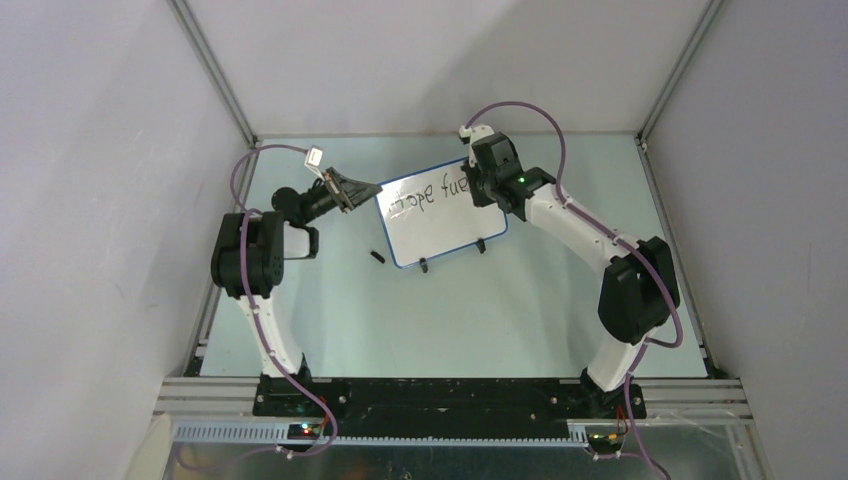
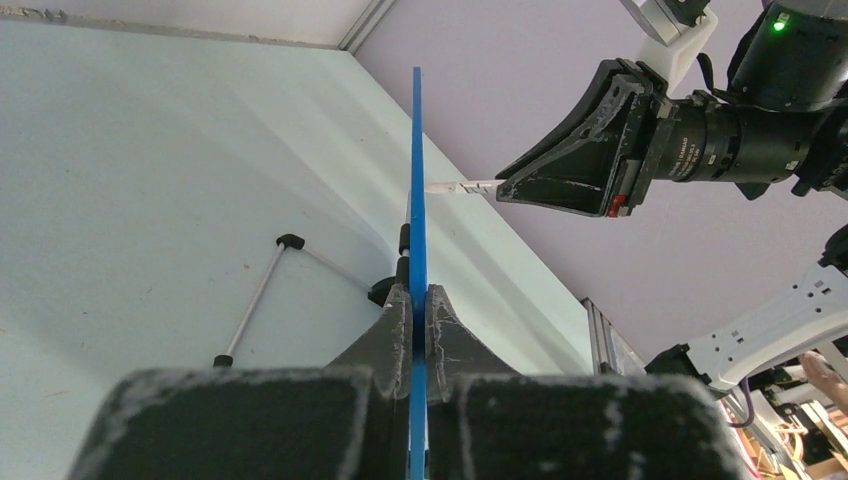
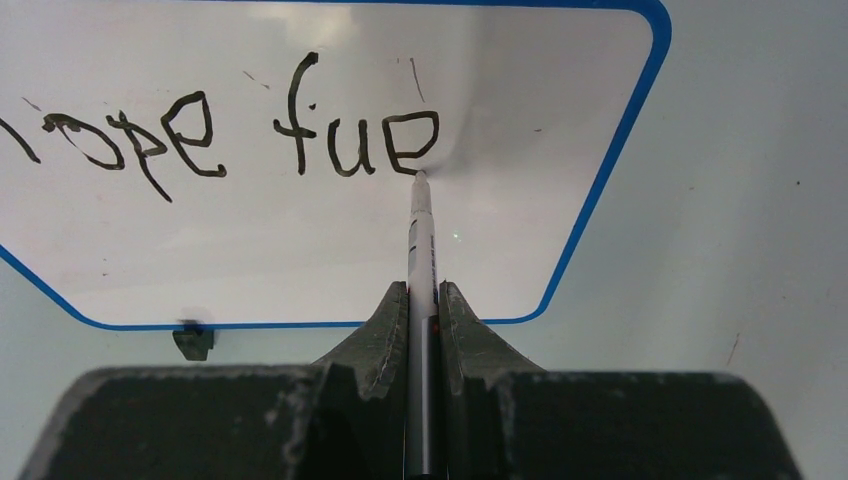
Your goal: Write a sentence on the whiteboard
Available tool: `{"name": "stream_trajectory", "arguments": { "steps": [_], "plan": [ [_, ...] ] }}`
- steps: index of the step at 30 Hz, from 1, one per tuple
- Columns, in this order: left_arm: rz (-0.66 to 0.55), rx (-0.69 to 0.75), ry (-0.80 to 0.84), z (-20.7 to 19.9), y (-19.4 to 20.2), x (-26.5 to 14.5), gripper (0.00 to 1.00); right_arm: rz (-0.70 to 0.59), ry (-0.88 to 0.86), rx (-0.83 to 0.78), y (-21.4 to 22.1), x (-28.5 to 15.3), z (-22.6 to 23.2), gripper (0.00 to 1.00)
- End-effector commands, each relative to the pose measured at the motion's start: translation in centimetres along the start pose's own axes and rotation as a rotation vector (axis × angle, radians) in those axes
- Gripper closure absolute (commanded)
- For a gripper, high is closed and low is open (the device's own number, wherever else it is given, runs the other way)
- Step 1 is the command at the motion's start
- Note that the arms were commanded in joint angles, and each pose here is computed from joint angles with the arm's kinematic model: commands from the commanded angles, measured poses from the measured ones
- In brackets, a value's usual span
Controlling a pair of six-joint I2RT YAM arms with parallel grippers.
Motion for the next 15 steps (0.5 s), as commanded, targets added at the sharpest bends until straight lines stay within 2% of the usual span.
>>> {"name": "stream_trajectory", "arguments": {
  "steps": [1,9,15],
  "plan": [
    [0.02,0.066,0.054,-1.2,-0.5,0.4,1.0,-0.044,0.022,0.017,-1.2,-0.8,-0.8,1.0],
    [0.02,0.065,0.054,-1.2,-0.4,0.4,1.0,-0.15,-0.031,0.02,-3.8,-3.8,-0.2,1.0],
    [0.02,0.064,0.053,-1.2,-0.4,0.4,1.0,-0.168,-0.015,0.034,-4.7,-3.9,-1.0,1.0]
  ]
}}
Point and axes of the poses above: each gripper's point midway between its finger pads, its own x axis out along the fingers, its own z axis along the line the jaws close on, y = z × x, the point moved 2 cm from there along -x, back along the fingers, and after that the axes turned 4 degrees about -x, right-handed, at the moved point
